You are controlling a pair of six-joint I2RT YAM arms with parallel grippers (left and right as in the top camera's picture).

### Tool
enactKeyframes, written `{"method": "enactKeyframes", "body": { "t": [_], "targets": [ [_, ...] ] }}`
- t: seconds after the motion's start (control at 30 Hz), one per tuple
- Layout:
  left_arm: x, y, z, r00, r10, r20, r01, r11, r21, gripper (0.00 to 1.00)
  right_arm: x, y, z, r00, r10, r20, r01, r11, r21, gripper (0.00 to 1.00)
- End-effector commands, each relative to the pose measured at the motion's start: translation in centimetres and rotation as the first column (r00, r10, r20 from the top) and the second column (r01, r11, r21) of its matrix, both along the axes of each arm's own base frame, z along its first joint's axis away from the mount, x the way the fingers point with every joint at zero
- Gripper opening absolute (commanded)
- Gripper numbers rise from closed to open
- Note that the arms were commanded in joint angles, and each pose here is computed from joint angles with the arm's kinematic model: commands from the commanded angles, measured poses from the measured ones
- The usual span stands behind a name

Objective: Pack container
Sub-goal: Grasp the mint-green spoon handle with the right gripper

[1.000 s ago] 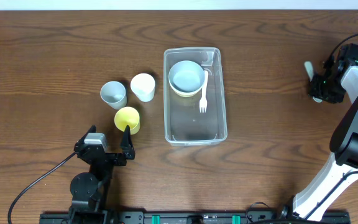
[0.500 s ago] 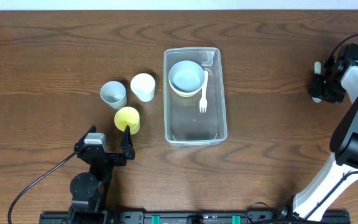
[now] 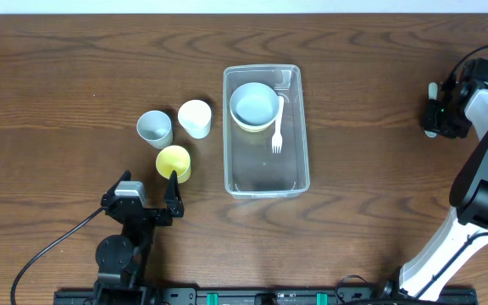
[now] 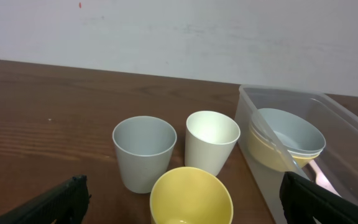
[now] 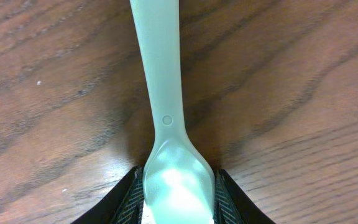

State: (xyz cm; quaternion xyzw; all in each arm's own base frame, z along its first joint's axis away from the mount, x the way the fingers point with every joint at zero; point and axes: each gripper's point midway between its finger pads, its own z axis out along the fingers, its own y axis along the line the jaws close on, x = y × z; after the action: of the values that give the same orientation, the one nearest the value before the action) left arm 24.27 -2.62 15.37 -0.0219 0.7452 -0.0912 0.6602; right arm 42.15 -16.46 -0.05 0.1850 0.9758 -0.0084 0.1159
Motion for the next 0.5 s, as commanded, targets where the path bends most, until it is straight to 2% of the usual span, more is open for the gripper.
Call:
{"method": "enactKeyframes", "body": {
  "t": [0.0, 0.07, 0.23, 0.47],
  "targets": [
    [0.0, 0.1, -1.6, 0.999, 0.000, -0.038, 0.001, 1.000, 0.017, 0.98, 0.9, 0.2, 0.1, 1.000, -0.005, 0.019, 0.004, 0.999, 0.038, 0.27],
    [0.0, 0.1, -1.6, 0.999, 0.000, -0.038, 0.001, 1.000, 0.017, 0.98, 1.1, 0.2, 0.3, 1.000, -0.005, 0.023, 0.004, 0.999, 0.036, 0.30],
    [0.0, 0.1, -1.6, 0.999, 0.000, -0.038, 0.001, 1.000, 0.017, 0.98, 1.2, 0.1, 0.4, 1.000, -0.005, 0.025, 0.004, 0.999, 0.035, 0.50],
    [0.0, 0.1, -1.6, 0.999, 0.000, -0.038, 0.001, 1.000, 0.017, 0.98, 2.5, -0.4, 0.8, 0.997, -0.004, 0.080, 0.003, 1.000, 0.012, 0.56]
  ]
}}
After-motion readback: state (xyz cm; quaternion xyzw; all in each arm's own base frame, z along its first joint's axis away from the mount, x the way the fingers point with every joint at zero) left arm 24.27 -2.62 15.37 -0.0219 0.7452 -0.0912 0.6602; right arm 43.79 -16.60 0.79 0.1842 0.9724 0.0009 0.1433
